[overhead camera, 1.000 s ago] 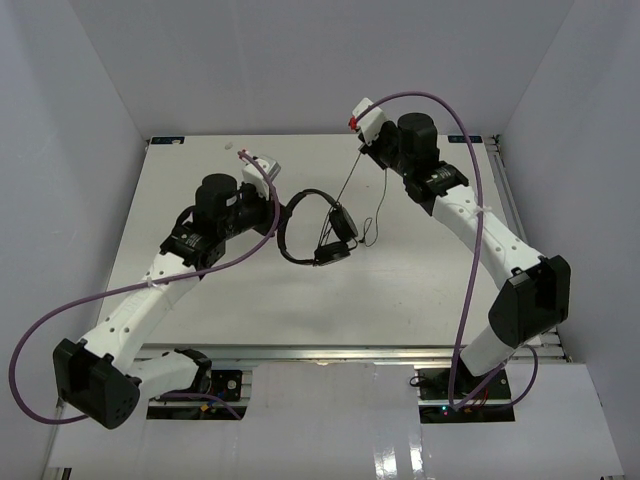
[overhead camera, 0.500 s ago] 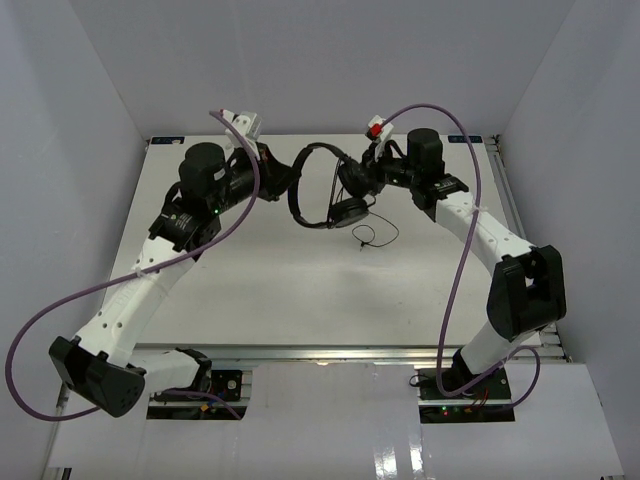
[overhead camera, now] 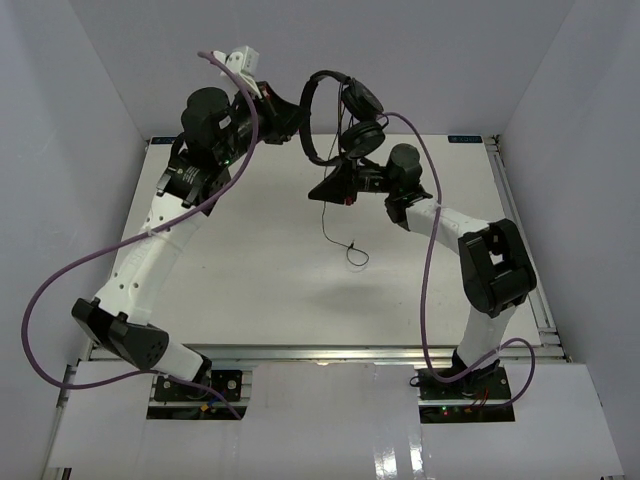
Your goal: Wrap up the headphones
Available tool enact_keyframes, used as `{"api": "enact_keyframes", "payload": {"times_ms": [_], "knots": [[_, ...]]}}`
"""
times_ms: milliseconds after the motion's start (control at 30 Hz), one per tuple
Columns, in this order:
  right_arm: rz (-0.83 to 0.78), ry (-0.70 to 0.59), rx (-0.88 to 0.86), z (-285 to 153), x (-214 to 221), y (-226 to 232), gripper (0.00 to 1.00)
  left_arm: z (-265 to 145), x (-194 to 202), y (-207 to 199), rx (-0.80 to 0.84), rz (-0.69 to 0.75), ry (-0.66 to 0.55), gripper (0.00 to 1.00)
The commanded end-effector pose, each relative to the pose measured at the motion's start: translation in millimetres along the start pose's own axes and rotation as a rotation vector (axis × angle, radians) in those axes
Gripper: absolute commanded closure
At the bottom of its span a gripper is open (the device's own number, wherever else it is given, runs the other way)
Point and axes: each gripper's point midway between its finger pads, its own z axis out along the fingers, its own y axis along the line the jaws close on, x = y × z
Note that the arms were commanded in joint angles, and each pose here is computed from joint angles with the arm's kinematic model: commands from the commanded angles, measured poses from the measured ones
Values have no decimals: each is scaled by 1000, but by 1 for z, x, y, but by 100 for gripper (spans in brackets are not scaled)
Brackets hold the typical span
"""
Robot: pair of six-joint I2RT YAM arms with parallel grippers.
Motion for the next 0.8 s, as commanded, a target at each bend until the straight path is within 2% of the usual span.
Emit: {"api": "enact_keyframes", "payload": {"times_ms": [0,133,433,533,667,767], "knots": [[51,27,-140,17,22,35,90,-25,-90,-29,-19,-4,-258,100],[57,46,-177,13,43,54,89,-31,-117,0,-182,24,-336,100],[44,88,-223,-11,67,94,91,-46,-131,90,-406,28,-354,100],[48,125,-190,-20,81,99,92,-55,-133,120,-496,47,-363,100],[-74,146,-143,-25,83,102,92,-56,-125,158,-607,89,-341,100],[-95,237,-30,-27,92,99,92,-56,-109,191,-720,128,-303,100]]}}
